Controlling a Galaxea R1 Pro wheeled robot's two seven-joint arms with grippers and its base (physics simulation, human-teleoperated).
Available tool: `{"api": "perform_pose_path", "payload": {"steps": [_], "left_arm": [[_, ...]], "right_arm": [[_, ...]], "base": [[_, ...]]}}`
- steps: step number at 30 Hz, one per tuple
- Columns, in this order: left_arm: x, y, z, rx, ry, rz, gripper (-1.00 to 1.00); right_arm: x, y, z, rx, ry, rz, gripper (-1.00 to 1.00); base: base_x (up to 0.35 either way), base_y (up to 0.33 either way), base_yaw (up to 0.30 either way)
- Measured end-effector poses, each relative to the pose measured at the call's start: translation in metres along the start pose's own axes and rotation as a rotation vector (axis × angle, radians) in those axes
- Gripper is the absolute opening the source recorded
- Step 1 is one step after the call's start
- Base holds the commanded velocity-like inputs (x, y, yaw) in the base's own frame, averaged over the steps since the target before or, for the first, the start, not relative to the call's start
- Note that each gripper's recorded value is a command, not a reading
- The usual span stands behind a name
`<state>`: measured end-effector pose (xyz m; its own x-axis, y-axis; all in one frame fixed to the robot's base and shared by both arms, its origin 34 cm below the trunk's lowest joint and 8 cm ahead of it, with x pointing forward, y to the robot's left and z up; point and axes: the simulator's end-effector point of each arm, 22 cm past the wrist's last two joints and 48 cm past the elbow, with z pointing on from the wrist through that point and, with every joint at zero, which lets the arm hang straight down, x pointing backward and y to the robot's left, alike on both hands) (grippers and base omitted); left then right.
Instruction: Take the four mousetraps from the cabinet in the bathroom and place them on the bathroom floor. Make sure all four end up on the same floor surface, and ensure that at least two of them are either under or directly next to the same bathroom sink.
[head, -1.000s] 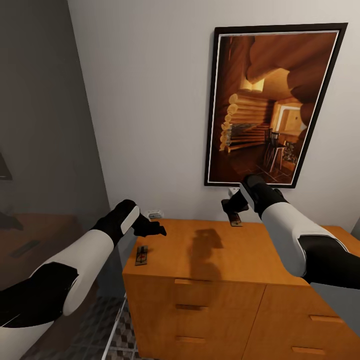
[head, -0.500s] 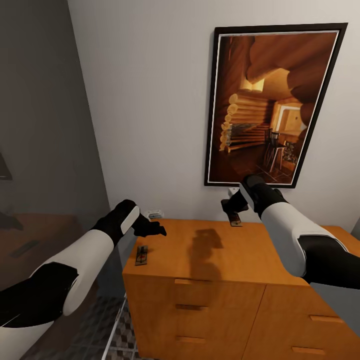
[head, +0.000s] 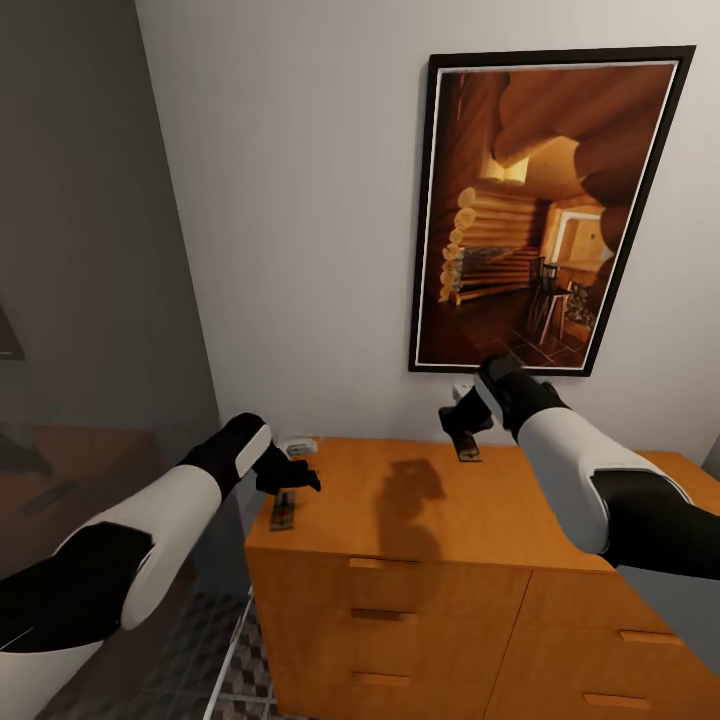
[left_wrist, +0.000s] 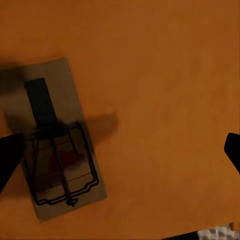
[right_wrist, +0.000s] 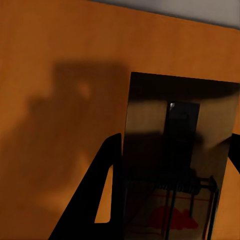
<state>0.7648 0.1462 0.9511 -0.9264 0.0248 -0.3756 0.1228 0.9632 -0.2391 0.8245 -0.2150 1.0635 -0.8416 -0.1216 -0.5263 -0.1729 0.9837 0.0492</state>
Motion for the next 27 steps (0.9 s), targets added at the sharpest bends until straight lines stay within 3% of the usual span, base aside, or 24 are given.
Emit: {"api": "perform_pose_path", "payload": {"steps": [3,7,9,15,27], "left_arm": [[0.010,0.014,0.006,-0.041,0.028,-0.014,1.00],[0.017,0.045,0.006,-0.167,0.046,-0.019,1.00],[0.018,0.052,0.005,-0.197,0.048,-0.030,1.00],[0.016,0.050,0.004,-0.172,0.040,-0.094,1.00],[0.015,0.046,0.004,-0.160,0.037,-0.109,1.00]], "right_arm": [[0.001,0.000,0.001,0.000,0.004,0.000,-1.00],[0.002,0.000,0.001,0.000,0.006,0.001,-1.00],[0.003,0.001,0.002,-0.002,0.007,0.001,-1.00],[0.003,0.001,0.002,-0.004,0.008,0.003,-1.00],[0.006,0.000,0.004,-0.002,0.014,0.003,-1.00]], "base": [[0.000,0.000,0.000],[0.000,0.000,0.000],[0.000,0.000,0.000],[0.000,0.000,0.000],[0.000,0.000,0.000]]}}
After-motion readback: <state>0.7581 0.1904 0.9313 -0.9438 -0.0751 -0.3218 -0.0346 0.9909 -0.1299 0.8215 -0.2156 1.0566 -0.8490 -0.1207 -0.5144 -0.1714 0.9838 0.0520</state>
